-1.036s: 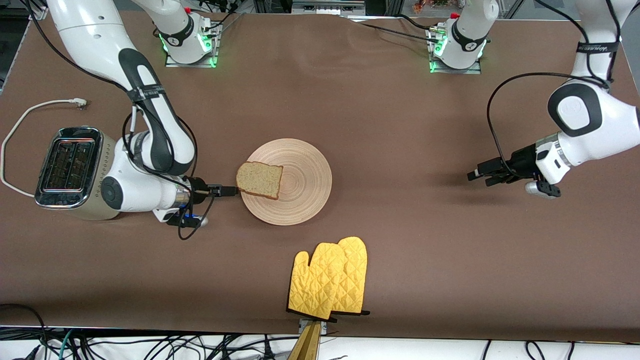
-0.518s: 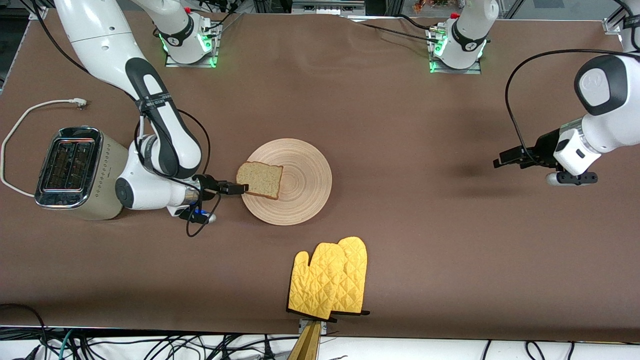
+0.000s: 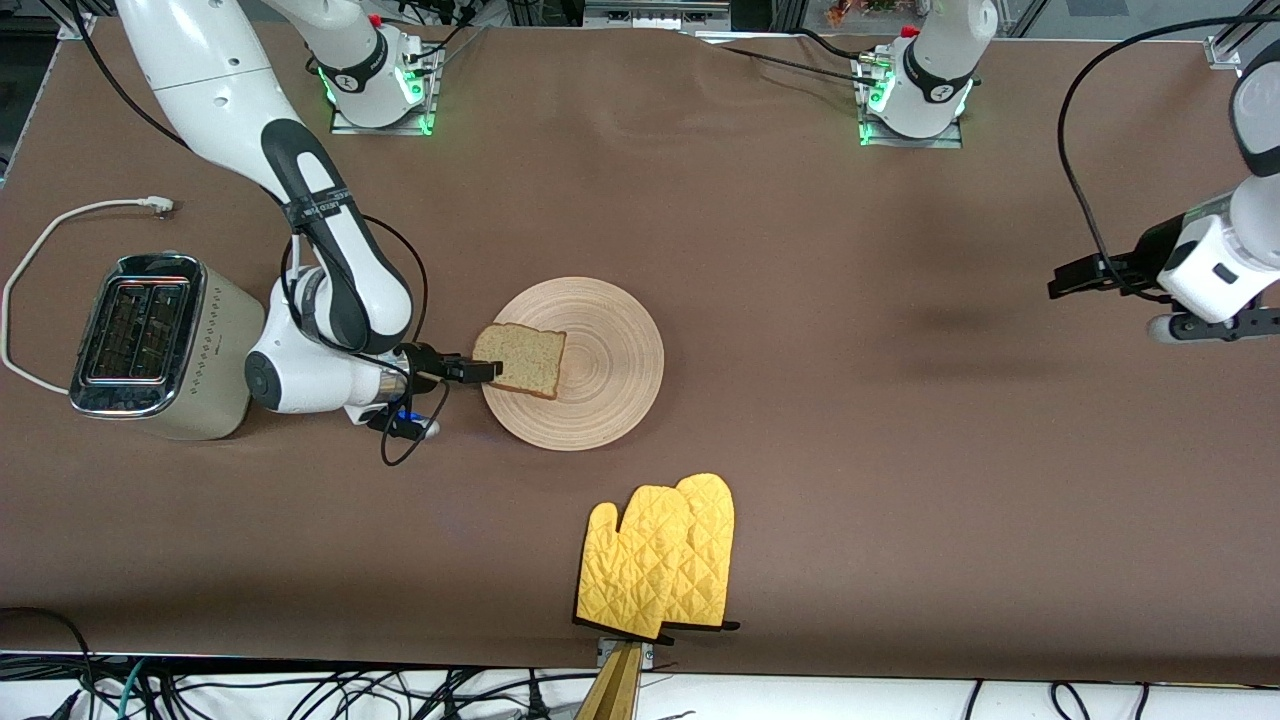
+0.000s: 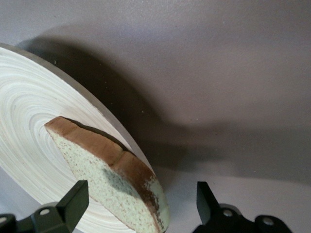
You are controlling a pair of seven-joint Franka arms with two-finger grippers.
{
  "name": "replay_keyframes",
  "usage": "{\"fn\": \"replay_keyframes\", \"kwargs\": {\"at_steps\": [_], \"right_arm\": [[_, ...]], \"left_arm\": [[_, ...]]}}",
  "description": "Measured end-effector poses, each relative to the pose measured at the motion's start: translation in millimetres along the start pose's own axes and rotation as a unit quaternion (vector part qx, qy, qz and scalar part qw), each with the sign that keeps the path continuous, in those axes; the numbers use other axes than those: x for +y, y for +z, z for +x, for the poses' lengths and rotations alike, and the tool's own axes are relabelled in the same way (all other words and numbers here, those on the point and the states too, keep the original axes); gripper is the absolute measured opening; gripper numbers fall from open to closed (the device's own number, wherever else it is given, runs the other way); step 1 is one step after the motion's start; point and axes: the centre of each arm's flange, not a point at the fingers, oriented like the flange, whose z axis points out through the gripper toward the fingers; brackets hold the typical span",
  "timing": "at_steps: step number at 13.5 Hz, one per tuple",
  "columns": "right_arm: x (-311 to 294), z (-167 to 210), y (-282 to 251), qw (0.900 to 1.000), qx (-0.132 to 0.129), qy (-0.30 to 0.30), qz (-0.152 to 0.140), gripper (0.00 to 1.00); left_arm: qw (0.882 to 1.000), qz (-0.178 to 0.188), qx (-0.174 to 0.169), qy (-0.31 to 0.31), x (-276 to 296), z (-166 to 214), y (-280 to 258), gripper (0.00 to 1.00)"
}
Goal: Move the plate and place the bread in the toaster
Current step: 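Grasp the bread slice with the right gripper while the left gripper withdraws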
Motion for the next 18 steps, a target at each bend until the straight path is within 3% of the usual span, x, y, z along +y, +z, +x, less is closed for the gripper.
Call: {"fn": "replay_keyframes", "kwargs": {"at_steps": [2,6,9,15,18], "right_arm": [[2,-1,2,1.000,-0.002,0.002,-0.001,0.83],[0,-3,1,1.000,-0.004,0.001,0.001,0.36],[-2,-5,-1,1.000,-0.007,0.000,0.002,0.15],[-9,-8,-8,1.000,-0.005,-0.009,0.001,0.11],[-12,-10,-7,0.998,-0.002,-0.040,-0.041,0.11]], "left_arm": [[1.000,0.005,0.001,0.000,2,-3,-17,1.00],[1.000,0.005,0.004,0.000,3,-6,-28,1.00],[1.000,0.006,0.007,-0.001,6,-9,-35,1.00],[0.999,0.005,0.027,-0.020,9,-10,-56,1.00],[0.998,0.003,0.037,-0.052,16,-12,-66,1.00]]}}
